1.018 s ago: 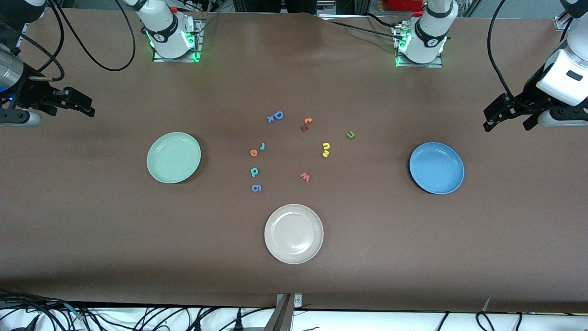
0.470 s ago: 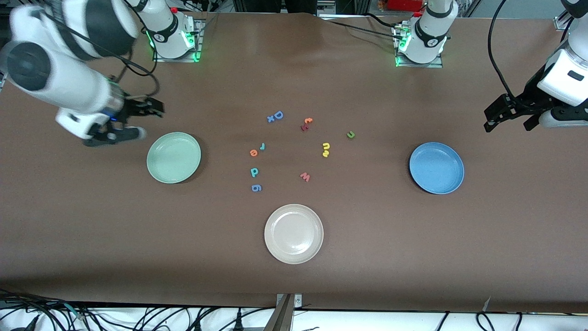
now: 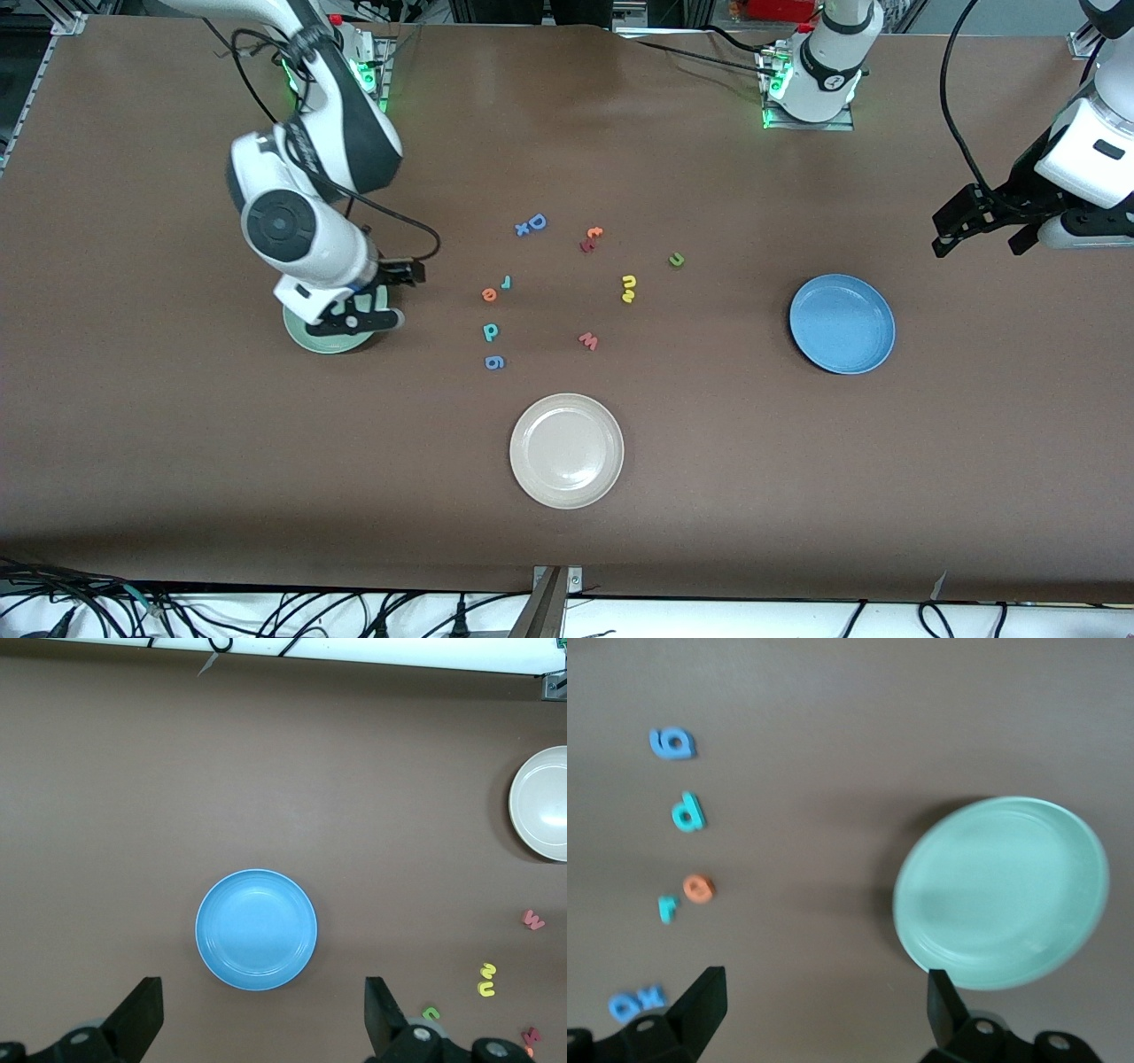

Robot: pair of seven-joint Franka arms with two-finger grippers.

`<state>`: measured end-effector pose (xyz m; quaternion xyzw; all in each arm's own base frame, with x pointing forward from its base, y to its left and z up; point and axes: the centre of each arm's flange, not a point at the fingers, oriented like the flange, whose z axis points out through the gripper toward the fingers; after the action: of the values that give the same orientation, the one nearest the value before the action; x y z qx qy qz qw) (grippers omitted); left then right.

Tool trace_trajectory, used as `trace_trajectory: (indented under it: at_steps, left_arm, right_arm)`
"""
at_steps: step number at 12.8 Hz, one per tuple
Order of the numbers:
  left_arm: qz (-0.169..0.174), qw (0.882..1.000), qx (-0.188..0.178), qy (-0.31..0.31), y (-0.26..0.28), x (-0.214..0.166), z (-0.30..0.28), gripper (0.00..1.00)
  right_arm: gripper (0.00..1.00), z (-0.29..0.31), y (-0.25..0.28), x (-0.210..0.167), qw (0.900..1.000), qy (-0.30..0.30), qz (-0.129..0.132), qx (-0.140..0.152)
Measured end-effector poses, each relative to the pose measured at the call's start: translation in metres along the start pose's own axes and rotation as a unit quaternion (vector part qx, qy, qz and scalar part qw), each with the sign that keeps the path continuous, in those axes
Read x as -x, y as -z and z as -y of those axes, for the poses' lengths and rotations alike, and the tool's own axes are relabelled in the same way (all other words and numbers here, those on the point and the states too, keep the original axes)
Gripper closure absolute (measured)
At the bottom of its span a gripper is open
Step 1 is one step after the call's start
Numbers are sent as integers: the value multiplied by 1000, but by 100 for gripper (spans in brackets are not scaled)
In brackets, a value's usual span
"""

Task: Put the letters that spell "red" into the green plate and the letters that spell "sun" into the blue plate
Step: 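Reach the right gripper over the green plate toward the letters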

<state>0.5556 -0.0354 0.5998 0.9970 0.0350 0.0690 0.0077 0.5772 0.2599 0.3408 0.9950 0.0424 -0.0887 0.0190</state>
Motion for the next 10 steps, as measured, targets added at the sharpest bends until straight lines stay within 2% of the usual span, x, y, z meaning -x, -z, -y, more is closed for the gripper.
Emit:
trace_trajectory:
  at_steps: [3, 5, 7, 10]
  left_arm:
    - [0, 1000, 0, 0, 0, 0, 0, 0]
    - [0, 1000, 0, 0, 0, 0, 0, 0]
    - [0, 1000, 0, 0, 0, -1, 0, 0]
    - [0, 1000, 0, 0, 0, -1, 0, 0]
  right_arm:
    - [1, 47, -30, -4, 999, -10, -31, -9]
    - [5, 71, -53, -5, 999, -21, -45, -16]
    - [30, 89, -76, -8, 998, -21, -58, -23]
    - [44, 104, -100, -12, 996, -14, -79, -34]
